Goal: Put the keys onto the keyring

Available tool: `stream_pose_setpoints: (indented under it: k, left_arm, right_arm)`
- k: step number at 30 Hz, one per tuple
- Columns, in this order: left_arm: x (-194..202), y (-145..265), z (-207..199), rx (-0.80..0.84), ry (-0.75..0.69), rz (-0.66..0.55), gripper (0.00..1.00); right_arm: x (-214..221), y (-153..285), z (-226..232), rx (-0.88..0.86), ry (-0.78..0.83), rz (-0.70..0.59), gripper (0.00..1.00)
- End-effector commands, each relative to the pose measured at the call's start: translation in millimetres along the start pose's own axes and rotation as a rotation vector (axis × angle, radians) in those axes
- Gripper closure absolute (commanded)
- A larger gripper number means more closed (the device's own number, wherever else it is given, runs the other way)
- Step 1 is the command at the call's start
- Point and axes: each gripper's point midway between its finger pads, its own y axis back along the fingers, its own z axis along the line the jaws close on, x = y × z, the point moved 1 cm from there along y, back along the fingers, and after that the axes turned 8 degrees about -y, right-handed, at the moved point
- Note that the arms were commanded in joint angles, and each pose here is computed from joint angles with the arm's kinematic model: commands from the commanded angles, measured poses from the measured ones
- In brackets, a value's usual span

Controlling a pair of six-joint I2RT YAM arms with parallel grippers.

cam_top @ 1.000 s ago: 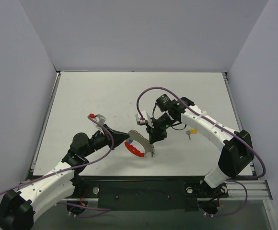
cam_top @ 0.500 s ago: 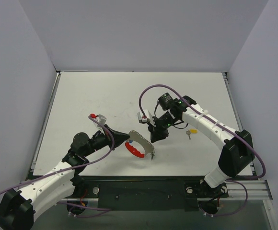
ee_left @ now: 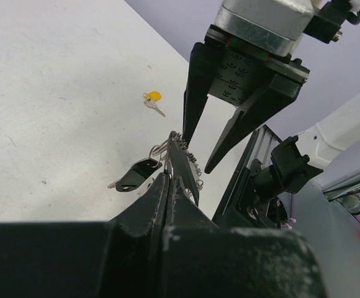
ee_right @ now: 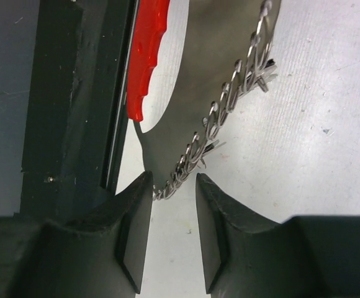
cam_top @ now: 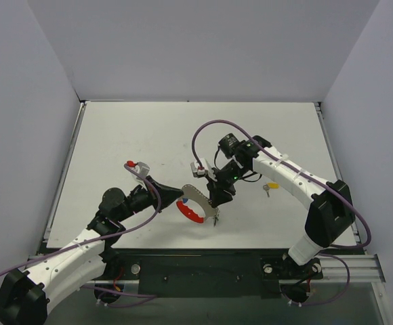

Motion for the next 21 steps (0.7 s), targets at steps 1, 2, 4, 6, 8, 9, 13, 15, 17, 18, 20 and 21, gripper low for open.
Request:
stream_pose_setpoints:
  k: [1, 2, 4, 6, 8, 9, 13, 15, 17, 18, 20, 21]
  left_arm:
    - [-25.9, -2.9, -15.2, 0.063, -0.039, -0.075, 1.00]
    - [-26.6, -3.4, -15.6, 0.064, -0.040, -0.075, 1.00]
    - [-26.7, -3.8, -15.0, 0.063, -0.042, -0.073, 1.00]
    - [-26.1, -4.3, -14.5, 0.061, -0.043, -0.066, 1.00]
    - [-26.1, -4.1, -14.8, 0.061, -0.045, -0.063, 1.00]
    - [-25.9, -4.0, -14.6, 0.059, -0.047, -0.061, 1.00]
    - [-25.3, -3.5, -13.4, 0.053, -0.051, -0.057, 1.00]
    - [-24.7, -3.9, -13.5, 0.054, -0.049, -0.055, 1.00]
    - [-24.6, -3.7, -13.5, 0.055, -0.050, -0.054, 1.00]
    - [-24.7, -3.6, -14.2, 0.057, -0.051, -0.054, 1.00]
    - [-24.5, -3.4, -14.3, 0.057, -0.048, -0.054, 1.00]
    - [-25.1, -3.2, -14.7, 0.059, -0.049, -0.057, 1.00]
  right_arm:
    - [-10.8, -0.8, 4.0, -0.006, -0.009, -0.022, 0.74]
    - [-11.0, -0.8, 4.0, -0.004, -0.010, -0.020, 0.77]
    - [-11.6, 0.1, 3.6, 0.001, -0.016, -0.018, 0.89]
    - [-10.7, 2.0, 2.4, 0.013, -0.009, -0.011, 0.91]
    - [-7.8, 4.6, 1.8, 0.016, -0.004, -0.006, 0.90]
    - [-6.3, 5.6, 2.6, 0.012, -0.007, -0.001, 0.90]
    - [-5.1, 15.1, 3.0, 0.013, 0.000, -0.007, 0.89]
    - [-4.5, 15.6, 5.0, 0.001, 0.011, -0.006, 0.89]
    - [-3.4, 16.7, 7.9, -0.013, 0.012, 0.000, 0.90]
    - [-4.7, 17.4, 9.2, -0.019, 0.016, 0.001, 0.95]
    - [-4.9, 16.4, 11.3, -0.031, 0.021, 0.000, 1.00]
    - [-5.5, 16.8, 11.2, -0.031, 0.024, -0.004, 1.00]
